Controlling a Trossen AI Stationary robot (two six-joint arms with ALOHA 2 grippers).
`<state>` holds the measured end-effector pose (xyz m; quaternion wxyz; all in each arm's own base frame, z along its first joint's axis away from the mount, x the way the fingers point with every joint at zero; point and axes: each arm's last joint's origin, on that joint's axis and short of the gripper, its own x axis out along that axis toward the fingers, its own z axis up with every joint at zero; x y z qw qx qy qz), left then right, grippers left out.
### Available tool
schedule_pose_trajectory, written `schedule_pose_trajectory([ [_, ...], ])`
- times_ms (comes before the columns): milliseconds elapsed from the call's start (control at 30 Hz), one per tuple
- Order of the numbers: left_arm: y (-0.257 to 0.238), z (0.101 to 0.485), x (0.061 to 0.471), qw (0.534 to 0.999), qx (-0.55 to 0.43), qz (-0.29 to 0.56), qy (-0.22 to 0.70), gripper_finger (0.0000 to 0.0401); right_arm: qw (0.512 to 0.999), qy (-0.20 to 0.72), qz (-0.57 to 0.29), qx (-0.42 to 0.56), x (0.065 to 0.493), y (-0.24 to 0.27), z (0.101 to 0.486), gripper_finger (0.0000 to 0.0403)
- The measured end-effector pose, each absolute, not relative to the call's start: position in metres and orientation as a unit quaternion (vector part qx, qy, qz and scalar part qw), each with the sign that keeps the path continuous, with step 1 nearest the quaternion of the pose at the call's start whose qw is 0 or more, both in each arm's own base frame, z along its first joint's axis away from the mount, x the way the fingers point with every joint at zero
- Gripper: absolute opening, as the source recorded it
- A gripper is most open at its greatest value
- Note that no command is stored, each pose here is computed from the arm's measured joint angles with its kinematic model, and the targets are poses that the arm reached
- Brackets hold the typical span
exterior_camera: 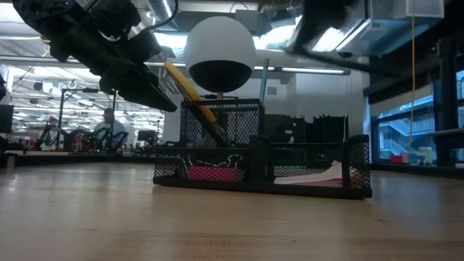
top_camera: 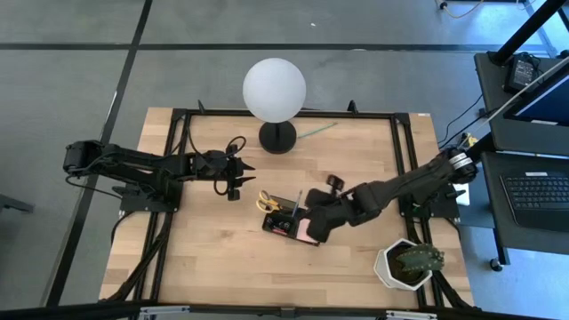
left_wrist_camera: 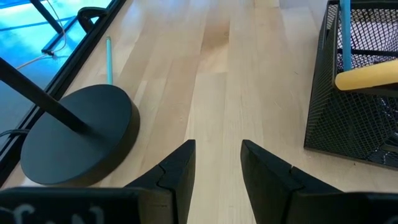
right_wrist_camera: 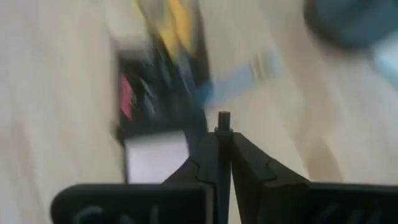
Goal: Pick and place office supplies into organizer
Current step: Put the black pen into the black desk organizer
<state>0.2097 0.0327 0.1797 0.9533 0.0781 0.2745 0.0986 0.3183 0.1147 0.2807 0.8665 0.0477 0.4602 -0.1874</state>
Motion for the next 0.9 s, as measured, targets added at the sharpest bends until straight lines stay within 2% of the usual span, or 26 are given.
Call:
schedule_pose_trajectory([
  [167, 0.033, 0.180, 0.210, 0.953, 0.078, 0.099, 0.275, 0.0123, 0.937, 0.326, -0.123, 0.001, 0.345, 0.122, 0.310, 0.0025],
  [300, 0.033, 0.180, 0.210, 0.953, 0.078, 0.099, 0.275, 0.0123, 0.964, 0.246, -0.098, -0.032, 0.359, 0.119, 0.313, 0.0025],
  [433, 0.033, 0.180, 0.210, 0.953, 0.078, 0.099, 0.275, 0.0123, 0.975, 0.192, -0.101, -0.053, 0.369, 0.108, 0.300, 0.0025],
  [900, 0.033, 0.180, 0.210, 0.953, 0.078, 0.099, 0.276, 0.0123, 0.991, 0.087, -0.102, 0.018, 0.361, 0.078, 0.238, 0.0025],
])
